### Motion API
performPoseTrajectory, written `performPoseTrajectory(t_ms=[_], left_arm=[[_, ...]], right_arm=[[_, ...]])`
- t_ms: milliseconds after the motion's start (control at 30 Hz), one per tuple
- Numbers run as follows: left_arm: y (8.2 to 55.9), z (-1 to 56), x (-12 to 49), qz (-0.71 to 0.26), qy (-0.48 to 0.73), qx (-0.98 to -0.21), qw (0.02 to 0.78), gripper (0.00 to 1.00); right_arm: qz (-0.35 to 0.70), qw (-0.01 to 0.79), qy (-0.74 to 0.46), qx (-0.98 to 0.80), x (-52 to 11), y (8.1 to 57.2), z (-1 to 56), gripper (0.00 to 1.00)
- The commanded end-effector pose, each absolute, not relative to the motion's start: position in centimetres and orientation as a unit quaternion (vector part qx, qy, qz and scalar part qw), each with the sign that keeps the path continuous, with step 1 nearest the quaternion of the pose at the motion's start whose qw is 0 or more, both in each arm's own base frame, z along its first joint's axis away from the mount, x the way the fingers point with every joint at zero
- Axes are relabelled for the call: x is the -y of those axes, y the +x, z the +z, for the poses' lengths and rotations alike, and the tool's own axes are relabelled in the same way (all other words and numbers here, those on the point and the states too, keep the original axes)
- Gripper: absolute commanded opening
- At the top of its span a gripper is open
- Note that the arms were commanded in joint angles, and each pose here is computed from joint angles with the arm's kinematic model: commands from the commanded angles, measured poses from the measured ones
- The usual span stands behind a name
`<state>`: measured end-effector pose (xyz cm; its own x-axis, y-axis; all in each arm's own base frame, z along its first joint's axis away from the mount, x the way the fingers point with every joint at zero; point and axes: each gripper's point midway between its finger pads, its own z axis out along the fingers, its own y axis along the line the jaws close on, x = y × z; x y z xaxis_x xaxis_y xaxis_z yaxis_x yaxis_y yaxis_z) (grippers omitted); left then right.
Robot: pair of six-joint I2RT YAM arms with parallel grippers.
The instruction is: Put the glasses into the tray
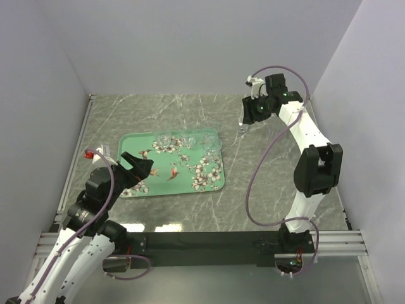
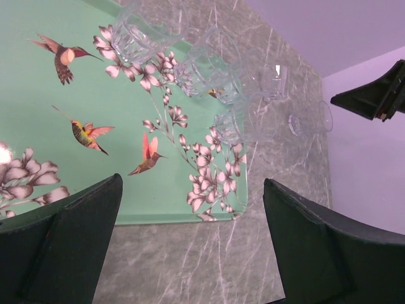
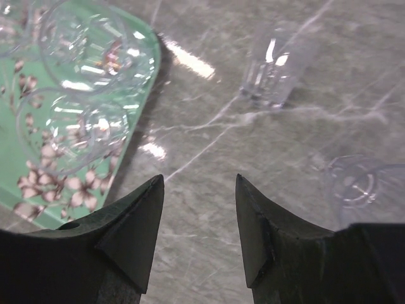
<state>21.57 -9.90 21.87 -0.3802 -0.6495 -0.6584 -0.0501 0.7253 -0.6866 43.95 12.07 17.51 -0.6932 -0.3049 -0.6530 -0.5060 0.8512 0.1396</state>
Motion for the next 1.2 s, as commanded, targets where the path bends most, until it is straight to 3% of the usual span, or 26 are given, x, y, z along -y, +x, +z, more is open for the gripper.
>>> performPoseTrajectory(t_ms=[0,433,667,933,1167], left_arm=[[22.1,22.6,10.6,-0.313,-0.222,-0.768,0.513,0.99],[22.8,23.6,10.7,-0.294,-0.218,-0.781,0.505,0.99],[23.2,23.4,10.8,-0.287,-0.228,-0.79,0.492,0.99],[23.7,22.9,10.7,-0.277,-0.235,-0.794,0.488,0.99],[24.0,22.6,10.9,-0.271,-0.229,-0.8,0.483,0.99]], right_arm=[[0.125,0.334,-0.202,-0.912,-10.6,45.9,18.2,0.56],[0.055,0.386,-0.061,-0.919,-9.9,56.2,16.5,0.58],[0.027,0.435,-0.033,-0.9,-10.1,61.4,16.3,0.69],[-0.051,0.451,-0.066,-0.889,-10.6,63.5,14.2,0.72],[-0.066,0.405,-0.102,-0.906,-10.4,62.4,10.9,0.71]])
